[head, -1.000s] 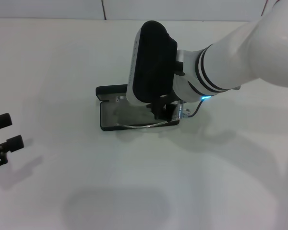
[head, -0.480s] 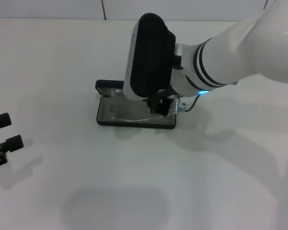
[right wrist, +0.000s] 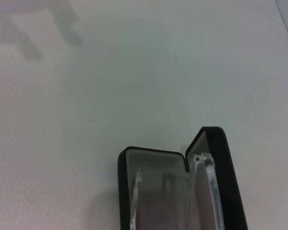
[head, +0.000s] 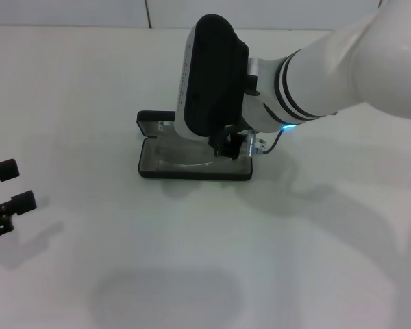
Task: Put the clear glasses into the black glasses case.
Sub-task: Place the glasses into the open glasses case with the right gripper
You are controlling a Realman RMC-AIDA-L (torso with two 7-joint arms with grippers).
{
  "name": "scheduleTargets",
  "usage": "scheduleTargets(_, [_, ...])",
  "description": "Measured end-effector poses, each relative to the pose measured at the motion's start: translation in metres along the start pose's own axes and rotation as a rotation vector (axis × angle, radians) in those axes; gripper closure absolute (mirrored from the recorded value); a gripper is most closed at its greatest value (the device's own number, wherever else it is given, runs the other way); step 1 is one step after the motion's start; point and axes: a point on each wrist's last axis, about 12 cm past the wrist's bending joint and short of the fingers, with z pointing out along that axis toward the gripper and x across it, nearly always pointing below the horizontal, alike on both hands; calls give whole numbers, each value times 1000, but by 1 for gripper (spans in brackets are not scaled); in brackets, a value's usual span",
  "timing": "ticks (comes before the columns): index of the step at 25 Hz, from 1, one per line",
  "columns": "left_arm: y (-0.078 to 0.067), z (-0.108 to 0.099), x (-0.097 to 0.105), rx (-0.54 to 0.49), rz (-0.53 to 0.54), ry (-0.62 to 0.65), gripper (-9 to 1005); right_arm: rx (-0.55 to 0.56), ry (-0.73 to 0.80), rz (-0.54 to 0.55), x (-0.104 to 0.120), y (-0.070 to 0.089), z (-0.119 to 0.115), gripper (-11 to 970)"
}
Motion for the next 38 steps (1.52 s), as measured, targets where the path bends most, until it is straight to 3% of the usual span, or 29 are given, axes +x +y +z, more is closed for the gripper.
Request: scheduleTargets(38, [0, 1, 1, -3, -6, -2, 424, 7, -12, 7, -2, -2, -2, 850])
